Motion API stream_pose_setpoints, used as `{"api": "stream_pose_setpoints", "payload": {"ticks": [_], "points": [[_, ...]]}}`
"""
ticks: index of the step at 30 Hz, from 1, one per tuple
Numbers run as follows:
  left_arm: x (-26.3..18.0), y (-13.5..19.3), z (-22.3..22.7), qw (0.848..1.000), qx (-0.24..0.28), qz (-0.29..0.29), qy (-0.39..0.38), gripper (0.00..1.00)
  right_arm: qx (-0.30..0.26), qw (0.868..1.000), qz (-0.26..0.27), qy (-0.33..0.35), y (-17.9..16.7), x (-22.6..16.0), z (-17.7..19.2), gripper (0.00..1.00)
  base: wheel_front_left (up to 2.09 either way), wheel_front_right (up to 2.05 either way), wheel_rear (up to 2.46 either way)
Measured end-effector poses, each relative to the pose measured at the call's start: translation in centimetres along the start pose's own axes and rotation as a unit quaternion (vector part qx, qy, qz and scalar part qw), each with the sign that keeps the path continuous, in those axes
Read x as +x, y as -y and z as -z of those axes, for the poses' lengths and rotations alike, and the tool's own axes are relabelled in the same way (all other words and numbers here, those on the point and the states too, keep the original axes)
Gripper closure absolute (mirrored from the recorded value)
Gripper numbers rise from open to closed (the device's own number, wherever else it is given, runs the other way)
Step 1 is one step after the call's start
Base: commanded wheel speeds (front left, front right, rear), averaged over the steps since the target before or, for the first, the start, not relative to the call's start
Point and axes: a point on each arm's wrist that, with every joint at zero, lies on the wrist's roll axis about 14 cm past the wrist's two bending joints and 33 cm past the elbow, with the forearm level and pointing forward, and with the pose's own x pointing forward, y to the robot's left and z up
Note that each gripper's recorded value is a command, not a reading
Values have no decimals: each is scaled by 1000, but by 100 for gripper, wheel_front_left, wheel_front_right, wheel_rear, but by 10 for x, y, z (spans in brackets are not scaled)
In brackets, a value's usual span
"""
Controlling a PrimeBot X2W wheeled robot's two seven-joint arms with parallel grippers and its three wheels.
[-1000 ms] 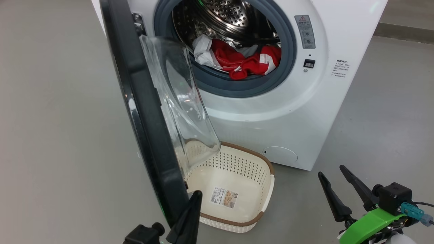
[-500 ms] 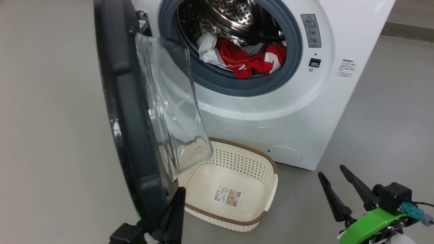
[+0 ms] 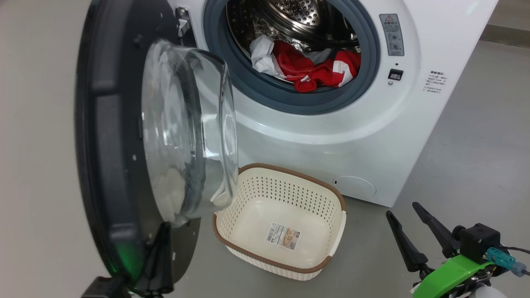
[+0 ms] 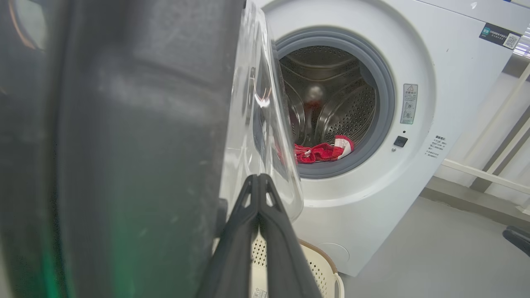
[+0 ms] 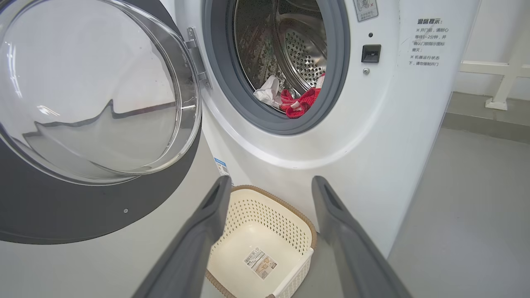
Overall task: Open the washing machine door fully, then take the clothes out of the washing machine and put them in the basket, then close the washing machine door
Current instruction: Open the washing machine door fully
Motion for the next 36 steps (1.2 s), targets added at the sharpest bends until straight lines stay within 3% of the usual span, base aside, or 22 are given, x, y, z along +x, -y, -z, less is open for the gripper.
{"api": "stream_pose_setpoints", "payload": {"ticks": [36], "points": [[35,-137,-41,977,101,-181,41,100,-1,1000,7,-20,22,5,15,0,0,0,0]]}}
